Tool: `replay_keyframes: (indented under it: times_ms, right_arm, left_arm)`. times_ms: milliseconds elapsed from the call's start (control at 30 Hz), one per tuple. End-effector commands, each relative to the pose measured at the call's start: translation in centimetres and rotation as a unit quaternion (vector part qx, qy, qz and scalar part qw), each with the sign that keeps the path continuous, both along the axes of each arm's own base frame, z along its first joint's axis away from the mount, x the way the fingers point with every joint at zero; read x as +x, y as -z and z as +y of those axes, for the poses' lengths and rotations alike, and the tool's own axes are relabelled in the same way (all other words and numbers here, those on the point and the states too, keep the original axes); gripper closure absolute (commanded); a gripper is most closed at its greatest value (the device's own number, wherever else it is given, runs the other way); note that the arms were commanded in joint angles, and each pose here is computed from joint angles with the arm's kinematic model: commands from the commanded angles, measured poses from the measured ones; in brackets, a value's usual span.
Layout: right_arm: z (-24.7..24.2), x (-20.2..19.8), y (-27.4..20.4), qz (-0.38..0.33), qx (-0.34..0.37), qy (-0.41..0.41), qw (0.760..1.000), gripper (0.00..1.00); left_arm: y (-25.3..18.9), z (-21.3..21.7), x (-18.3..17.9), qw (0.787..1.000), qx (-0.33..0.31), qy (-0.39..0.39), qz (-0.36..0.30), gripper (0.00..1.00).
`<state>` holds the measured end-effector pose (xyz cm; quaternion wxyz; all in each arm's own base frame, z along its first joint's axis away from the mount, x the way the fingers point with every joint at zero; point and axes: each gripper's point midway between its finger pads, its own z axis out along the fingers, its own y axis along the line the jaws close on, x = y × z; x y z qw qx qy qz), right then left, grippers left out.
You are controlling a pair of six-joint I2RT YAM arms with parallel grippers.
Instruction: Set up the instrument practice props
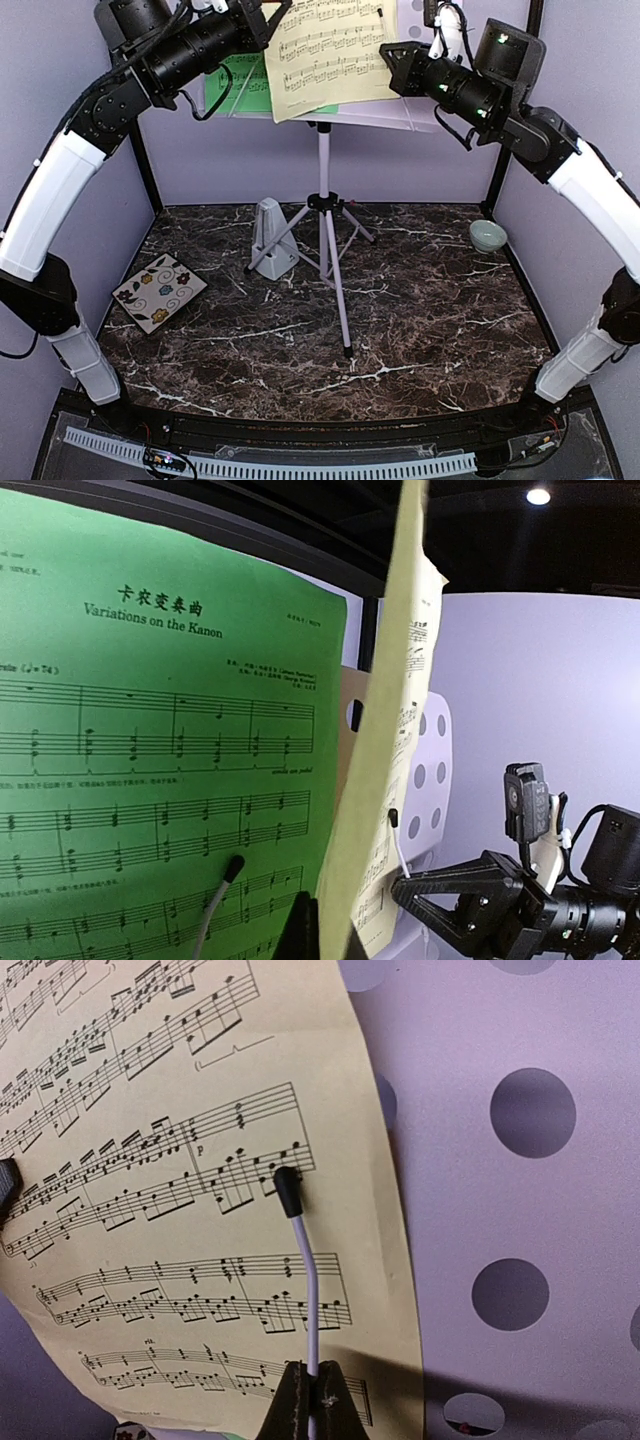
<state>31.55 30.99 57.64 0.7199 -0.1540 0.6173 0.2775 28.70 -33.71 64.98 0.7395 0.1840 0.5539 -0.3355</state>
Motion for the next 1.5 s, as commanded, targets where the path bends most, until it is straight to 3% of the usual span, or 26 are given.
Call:
replay_keyframes:
  times_ms: [0, 300, 700, 1367, 1467]
  right_arm:
    - [-0.9, -2.0, -2.8, -0.053, 0.019, -0.023, 0.998, 1.0]
    - [-0.8, -2.3, -2.7, -0.065, 0.011, -0.037, 0.997, 1.0]
    - [-1.0, -3.0, -2.3, -0.071, 0.012, -0.052, 0.996, 1.0]
    - [-0.8, -3.5, -1.7, -0.084, -0.001, -0.069, 0.994, 1.0]
    - [-0.7, -3.5, -1.6, -0.084, -0.002, -0.071, 0.994, 1.0]
  left_arm:
    - [-1.6, -0.8, -0.5, 0.999, -0.009, 0.032, -0.035, 1.0]
    - [-1.0, -3.9, 0.3, 0.994, -0.001, 0.087, -0.072, 1.0]
    - [-2.4, -4.5, 0.6, 0.989, -0.038, 0.105, -0.1, 1.0]
    - [-0.6, -7.2, 0.7, 0.983, -0.012, 0.149, -0.103, 1.0]
    - [-0.7, -7.0, 0.9, 0.985, -0.014, 0.14, -0.104, 0.92]
